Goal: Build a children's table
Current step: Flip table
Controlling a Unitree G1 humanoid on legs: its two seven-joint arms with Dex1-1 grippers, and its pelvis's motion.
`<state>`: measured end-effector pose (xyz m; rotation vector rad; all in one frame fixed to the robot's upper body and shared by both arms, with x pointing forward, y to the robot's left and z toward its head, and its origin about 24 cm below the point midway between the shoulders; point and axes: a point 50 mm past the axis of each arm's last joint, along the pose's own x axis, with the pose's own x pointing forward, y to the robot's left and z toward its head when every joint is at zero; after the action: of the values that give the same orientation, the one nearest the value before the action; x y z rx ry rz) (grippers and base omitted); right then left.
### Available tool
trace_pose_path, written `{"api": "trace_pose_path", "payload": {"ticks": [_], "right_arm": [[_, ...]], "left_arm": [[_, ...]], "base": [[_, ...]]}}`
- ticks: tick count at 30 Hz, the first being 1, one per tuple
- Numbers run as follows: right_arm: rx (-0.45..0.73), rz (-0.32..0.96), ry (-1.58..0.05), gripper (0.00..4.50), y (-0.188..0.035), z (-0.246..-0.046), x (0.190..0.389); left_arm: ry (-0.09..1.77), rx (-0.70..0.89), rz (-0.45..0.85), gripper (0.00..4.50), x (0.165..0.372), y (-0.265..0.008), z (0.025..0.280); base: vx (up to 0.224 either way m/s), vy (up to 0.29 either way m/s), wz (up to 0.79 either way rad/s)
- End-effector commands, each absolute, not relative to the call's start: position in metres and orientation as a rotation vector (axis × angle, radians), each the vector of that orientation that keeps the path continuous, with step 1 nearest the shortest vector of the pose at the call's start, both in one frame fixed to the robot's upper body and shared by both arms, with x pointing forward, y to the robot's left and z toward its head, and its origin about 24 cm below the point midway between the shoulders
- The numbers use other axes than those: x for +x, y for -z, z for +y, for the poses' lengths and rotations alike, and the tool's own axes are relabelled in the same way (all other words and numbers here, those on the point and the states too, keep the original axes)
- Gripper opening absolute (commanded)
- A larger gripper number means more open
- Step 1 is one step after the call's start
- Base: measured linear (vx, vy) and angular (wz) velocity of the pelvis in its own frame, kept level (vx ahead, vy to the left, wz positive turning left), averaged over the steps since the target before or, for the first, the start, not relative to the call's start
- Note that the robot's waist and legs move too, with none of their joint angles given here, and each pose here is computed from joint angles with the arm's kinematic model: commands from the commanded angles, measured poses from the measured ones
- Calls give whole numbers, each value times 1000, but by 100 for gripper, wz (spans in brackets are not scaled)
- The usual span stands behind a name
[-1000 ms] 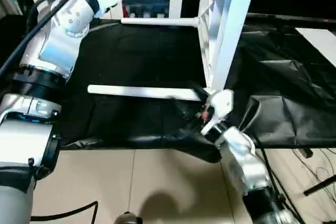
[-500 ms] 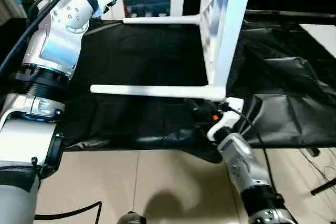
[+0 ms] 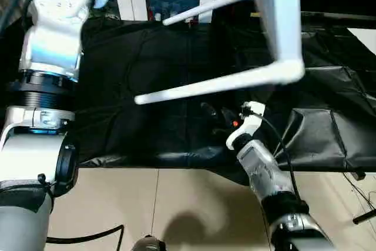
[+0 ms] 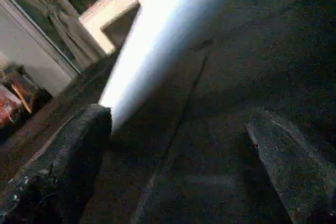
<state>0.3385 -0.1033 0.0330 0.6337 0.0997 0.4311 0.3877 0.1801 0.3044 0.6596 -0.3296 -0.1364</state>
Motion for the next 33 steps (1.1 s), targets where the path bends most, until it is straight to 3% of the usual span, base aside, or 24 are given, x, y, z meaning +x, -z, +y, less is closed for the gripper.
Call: {"api": "trace_pose_path", "payload": {"ticks": [1, 22, 33], "right_arm": [[684, 47, -437, 432, -41, -105, 343], [765, 32, -378, 248, -66, -98, 377], [699, -95, -426, 164, -99, -106, 390]], "left_arm": [[194, 440, -241, 231, 393, -281, 183], [220, 311, -231, 231, 388, -282, 176], [158, 241, -215, 231, 386, -273, 188]], "base": [[0, 0, 0], [0, 0, 0], [0, 0, 0]]}}
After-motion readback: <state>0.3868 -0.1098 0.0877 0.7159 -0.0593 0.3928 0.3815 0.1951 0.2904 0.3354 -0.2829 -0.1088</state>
